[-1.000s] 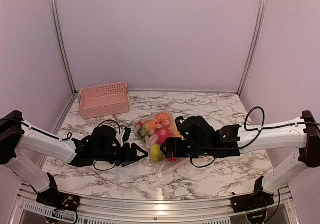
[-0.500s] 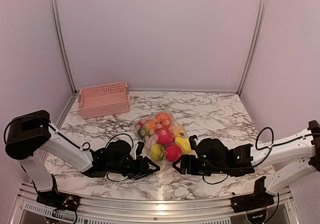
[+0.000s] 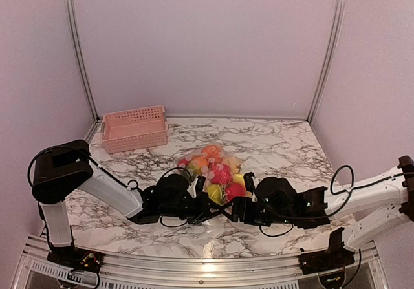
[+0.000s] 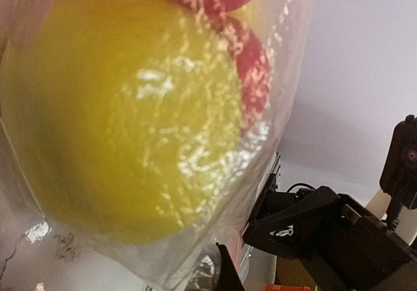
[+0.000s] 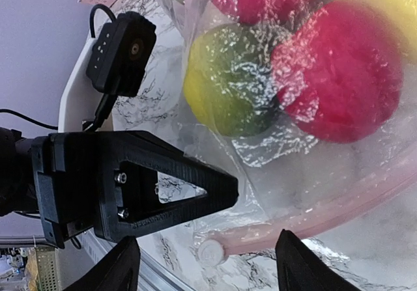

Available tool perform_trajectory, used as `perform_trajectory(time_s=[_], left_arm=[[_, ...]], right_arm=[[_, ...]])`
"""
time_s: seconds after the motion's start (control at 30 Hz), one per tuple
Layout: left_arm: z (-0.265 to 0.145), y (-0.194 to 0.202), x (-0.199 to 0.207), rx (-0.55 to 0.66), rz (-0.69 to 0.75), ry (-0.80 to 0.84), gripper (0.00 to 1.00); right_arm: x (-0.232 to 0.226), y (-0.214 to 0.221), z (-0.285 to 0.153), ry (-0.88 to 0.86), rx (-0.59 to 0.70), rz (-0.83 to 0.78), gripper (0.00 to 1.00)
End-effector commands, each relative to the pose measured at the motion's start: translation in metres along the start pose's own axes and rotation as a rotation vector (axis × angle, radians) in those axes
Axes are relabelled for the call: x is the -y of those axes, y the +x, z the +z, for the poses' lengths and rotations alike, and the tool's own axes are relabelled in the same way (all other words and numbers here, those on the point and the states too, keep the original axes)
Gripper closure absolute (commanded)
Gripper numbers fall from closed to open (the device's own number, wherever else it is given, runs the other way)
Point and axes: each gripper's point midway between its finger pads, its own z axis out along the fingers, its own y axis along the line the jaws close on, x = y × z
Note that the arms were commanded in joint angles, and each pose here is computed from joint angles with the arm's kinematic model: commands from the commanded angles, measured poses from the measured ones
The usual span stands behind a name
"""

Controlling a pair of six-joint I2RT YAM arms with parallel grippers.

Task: Open the zip-top bag and remove the fake food
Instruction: Unzip the zipper food storage bag at the center of the board.

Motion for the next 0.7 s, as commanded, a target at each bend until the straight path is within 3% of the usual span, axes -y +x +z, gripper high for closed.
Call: perform_trajectory(time_s=[0.0,0.2,0.67], left_arm=[[0.01,-0.019,0.014,0.007,0.012,0.062,1.0],[0.014,-0.037,0.026,-0.006,-0.001,0.124,1.0],[0.021,-0.026,0.028,-0.073,-0.031,0.174,1.0]], right_arm=[[0.001,-0.004,0.0,-0.026,0.009,0.047,0.31],[0.014,-0.018,-0.001,-0.072,0.04,0.151,0.36],[0.006,-0.019,-0.003,-0.174,0.029,0.247,0.49]])
